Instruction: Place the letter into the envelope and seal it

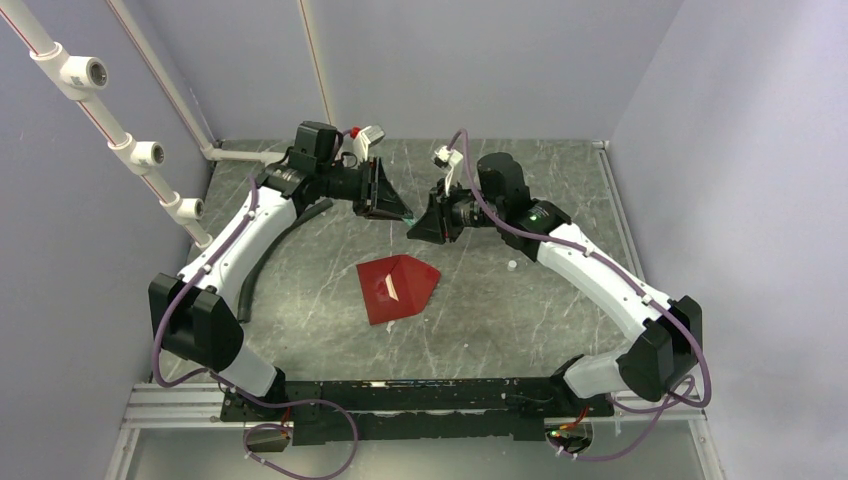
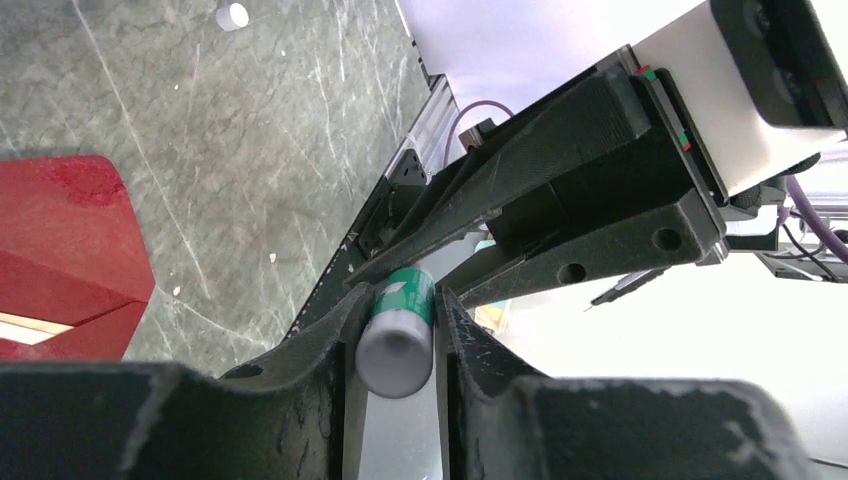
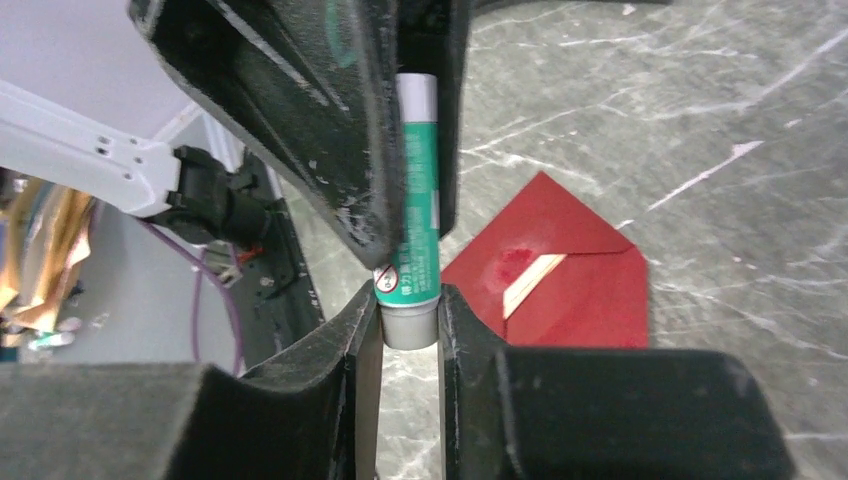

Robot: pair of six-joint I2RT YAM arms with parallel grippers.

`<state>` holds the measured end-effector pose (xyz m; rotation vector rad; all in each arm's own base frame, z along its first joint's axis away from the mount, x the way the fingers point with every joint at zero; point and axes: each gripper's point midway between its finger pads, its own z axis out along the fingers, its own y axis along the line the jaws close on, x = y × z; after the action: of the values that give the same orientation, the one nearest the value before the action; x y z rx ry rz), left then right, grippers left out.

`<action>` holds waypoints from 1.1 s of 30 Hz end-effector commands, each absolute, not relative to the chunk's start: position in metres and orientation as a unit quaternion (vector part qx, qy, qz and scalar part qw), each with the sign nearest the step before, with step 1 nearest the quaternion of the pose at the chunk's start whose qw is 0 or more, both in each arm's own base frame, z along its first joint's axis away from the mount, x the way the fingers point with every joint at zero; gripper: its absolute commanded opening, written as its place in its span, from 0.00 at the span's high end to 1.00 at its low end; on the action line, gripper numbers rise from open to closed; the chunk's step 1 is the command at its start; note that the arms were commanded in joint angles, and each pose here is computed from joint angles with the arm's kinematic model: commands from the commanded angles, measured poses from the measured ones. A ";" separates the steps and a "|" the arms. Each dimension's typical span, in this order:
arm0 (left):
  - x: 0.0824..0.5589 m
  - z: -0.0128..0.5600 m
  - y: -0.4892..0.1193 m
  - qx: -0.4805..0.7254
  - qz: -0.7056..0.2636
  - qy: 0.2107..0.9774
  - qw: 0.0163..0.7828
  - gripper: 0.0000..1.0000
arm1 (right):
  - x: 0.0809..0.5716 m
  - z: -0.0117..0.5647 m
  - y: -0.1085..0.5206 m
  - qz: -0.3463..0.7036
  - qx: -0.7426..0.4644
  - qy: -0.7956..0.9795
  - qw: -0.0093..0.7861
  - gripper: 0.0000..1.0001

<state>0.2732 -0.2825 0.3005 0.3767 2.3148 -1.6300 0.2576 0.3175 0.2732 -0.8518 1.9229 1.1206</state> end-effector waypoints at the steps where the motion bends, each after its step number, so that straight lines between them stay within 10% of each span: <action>1: 0.271 0.326 -0.283 0.152 -0.572 0.785 0.185 0.65 | 0.261 0.319 0.328 0.474 -0.324 0.699 0.427 0.83; 12: 0.304 0.377 -0.278 0.085 -0.575 0.703 0.409 0.61 | 0.282 0.367 0.328 0.554 -0.113 0.680 0.468 0.83; 28: 0.306 0.373 -0.281 0.071 -0.592 0.686 0.416 0.56 | 0.274 0.374 0.342 0.593 -0.129 0.663 0.439 0.82; 33: 0.311 0.367 -0.280 0.073 -0.582 0.689 0.427 0.74 | 0.272 0.368 0.343 0.605 -0.120 0.664 0.423 0.82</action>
<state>0.3036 -0.2805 0.3633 0.1747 1.7762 -1.4861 0.2796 0.3398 0.3420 -0.2710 1.7650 1.4372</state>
